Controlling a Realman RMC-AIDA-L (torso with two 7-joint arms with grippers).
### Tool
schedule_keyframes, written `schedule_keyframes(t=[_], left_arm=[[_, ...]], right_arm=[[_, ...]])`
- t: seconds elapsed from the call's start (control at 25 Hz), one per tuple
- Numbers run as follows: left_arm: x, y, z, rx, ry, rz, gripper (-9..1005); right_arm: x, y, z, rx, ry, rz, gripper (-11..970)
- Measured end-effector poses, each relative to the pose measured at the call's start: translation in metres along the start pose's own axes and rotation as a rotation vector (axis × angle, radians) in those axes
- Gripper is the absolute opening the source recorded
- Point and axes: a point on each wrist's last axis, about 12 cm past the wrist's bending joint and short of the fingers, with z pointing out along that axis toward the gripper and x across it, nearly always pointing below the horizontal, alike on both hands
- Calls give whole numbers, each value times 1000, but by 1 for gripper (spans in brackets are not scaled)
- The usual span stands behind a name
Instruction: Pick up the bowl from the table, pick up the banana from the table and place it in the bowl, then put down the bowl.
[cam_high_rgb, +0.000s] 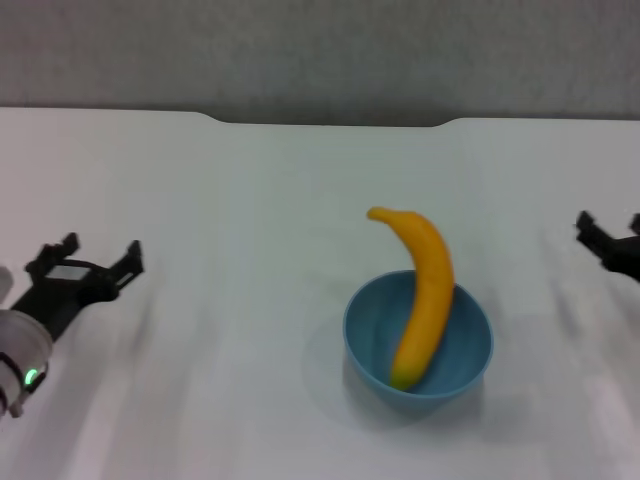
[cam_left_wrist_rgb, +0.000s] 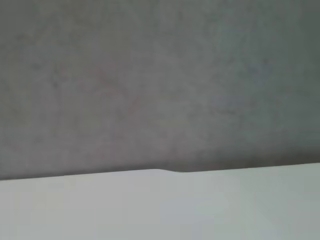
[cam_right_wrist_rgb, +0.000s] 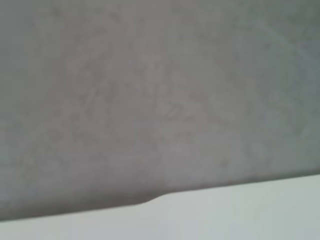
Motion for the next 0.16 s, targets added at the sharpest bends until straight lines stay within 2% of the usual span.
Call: schedule_keyframes(t=[0.04,0.16], left_arm=[[-2,-9,2,42,-2,-1,909],[-4,-15,4,71,-8,-7,909]], right_arm=[[1,4,2,-14,8,-6,857],[2,10,4,-42,19,-18,857]])
